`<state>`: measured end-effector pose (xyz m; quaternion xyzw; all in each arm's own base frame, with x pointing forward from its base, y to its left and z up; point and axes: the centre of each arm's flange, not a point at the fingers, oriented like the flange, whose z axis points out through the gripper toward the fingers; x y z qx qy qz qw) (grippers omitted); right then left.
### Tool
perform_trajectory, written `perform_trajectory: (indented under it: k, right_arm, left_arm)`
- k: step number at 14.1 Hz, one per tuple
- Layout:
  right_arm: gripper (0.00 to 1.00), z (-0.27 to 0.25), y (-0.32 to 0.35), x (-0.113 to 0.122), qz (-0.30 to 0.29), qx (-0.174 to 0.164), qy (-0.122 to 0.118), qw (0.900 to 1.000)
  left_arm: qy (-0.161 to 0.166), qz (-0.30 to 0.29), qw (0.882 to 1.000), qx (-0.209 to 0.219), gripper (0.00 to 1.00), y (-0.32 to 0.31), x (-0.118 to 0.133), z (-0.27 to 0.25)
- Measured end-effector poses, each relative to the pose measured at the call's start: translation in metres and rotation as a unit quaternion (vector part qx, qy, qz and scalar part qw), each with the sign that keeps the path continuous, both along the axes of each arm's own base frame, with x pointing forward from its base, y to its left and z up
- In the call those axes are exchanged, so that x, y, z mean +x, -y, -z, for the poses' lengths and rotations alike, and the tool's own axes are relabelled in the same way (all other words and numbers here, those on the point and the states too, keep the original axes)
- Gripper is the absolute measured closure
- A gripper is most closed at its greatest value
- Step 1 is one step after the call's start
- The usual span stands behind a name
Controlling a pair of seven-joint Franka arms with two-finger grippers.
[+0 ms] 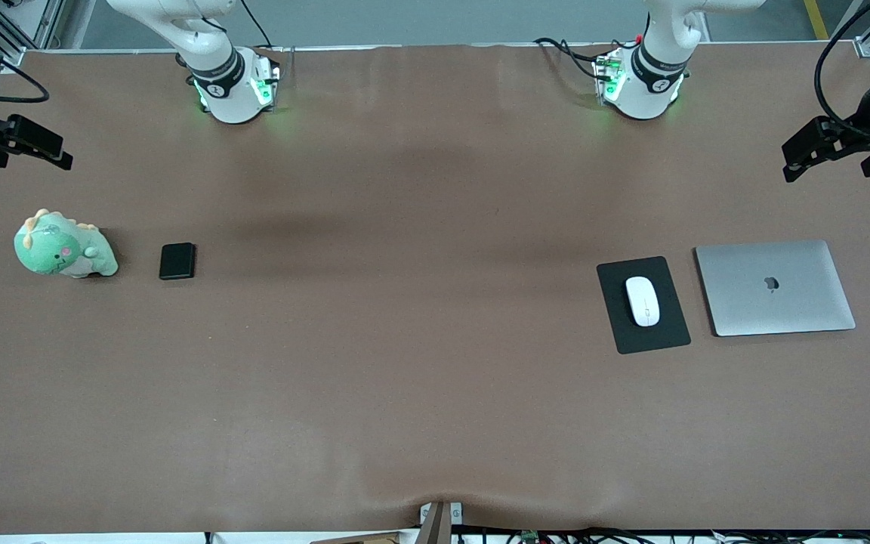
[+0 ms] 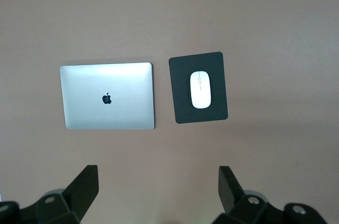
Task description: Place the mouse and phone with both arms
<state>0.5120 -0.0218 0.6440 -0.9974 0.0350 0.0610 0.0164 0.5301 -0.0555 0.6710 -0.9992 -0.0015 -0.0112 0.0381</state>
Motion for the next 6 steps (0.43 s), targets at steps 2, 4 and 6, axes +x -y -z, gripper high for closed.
perform_trajectory:
  k: [2,4,6]
  right_arm:
    - [0.00,-0.0015,0.0021,0.0028,0.001,-0.008,0.003,1.000]
    - [0.00,-0.0038,0.0033,0.0044,0.001,-0.012,0.006,1.000]
    - [0.00,-0.0022,0.0031,0.0009,0.001,-0.012,-0.009,1.000]
  left_arm:
    - [-0.002,-0.007,1.000,-0.019,0.00,0.0031,-0.0003,0.0003]
    - [-0.003,-0.022,0.999,-0.034,0.00,0.0042,-0.0003,0.0007]
    - [-0.005,-0.032,0.998,-0.046,0.00,0.0043,0.0000,0.0011]
